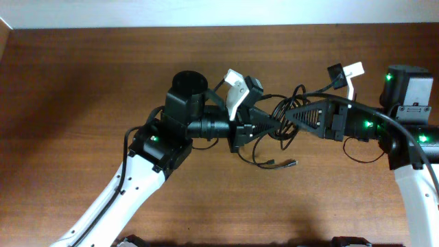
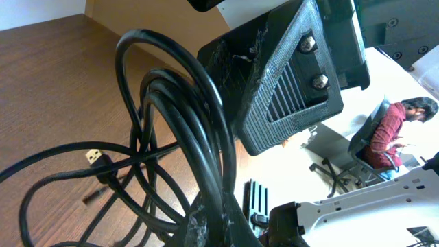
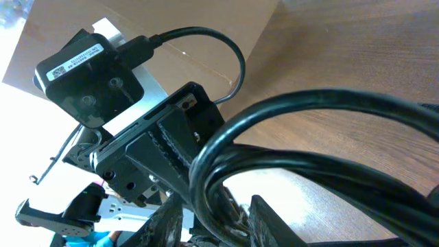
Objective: Untangle cables
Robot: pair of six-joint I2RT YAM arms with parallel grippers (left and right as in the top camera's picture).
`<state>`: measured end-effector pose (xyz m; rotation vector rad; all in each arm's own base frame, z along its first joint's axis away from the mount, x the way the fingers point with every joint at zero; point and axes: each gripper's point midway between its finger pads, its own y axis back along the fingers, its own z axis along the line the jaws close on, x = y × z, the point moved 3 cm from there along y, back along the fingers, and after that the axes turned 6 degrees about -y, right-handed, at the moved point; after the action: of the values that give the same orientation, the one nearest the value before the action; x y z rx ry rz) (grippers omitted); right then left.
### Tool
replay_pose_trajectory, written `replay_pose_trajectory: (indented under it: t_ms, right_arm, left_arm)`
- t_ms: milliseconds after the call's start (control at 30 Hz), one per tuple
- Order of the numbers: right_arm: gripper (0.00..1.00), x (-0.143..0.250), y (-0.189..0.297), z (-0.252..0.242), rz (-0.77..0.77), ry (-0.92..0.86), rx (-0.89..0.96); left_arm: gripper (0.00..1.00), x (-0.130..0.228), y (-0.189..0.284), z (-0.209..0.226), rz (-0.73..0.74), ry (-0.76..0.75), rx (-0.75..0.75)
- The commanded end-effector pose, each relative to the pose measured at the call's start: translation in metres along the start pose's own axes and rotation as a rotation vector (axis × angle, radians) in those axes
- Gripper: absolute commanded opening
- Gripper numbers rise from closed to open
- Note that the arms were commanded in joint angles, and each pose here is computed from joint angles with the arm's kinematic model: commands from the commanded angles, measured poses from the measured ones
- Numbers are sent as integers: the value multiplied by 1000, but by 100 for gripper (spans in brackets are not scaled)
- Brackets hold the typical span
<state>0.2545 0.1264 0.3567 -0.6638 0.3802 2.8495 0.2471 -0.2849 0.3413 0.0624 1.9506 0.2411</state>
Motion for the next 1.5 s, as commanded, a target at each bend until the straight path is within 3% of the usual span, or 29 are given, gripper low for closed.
replay_pose_trajectory:
  t_ms: [0,133,200,400,500,1200,1300,1467]
  right_arm:
    - [31,0,2,8,-2,54,-20]
    - [30,0,2,9,-1,54,-21]
    - [14,2,2,14,12,85,-63]
    - [4,6,3,24,31,137,-133]
    - [16,6,3,24,30,137,-129]
    - [13,-1,2,5,-8,136,2]
    - [22,-1,2,5,-8,134,2]
    - [26,-2,1,3,-5,127,2]
  left_arm:
    - [0,-6,-4,-14,-10,-35,49]
    - [0,-7,-3,-14,-14,-41,50]
    - [0,-7,-3,-14,-14,-40,50]
    - [0,-7,-3,-13,-15,-41,47]
    - [0,-7,-3,-14,-14,-41,50]
    - [0,-8,-3,-14,-19,-47,51]
    - [0,-10,-3,-14,-26,-56,51]
    - [0,-15,-3,-15,-46,-82,50]
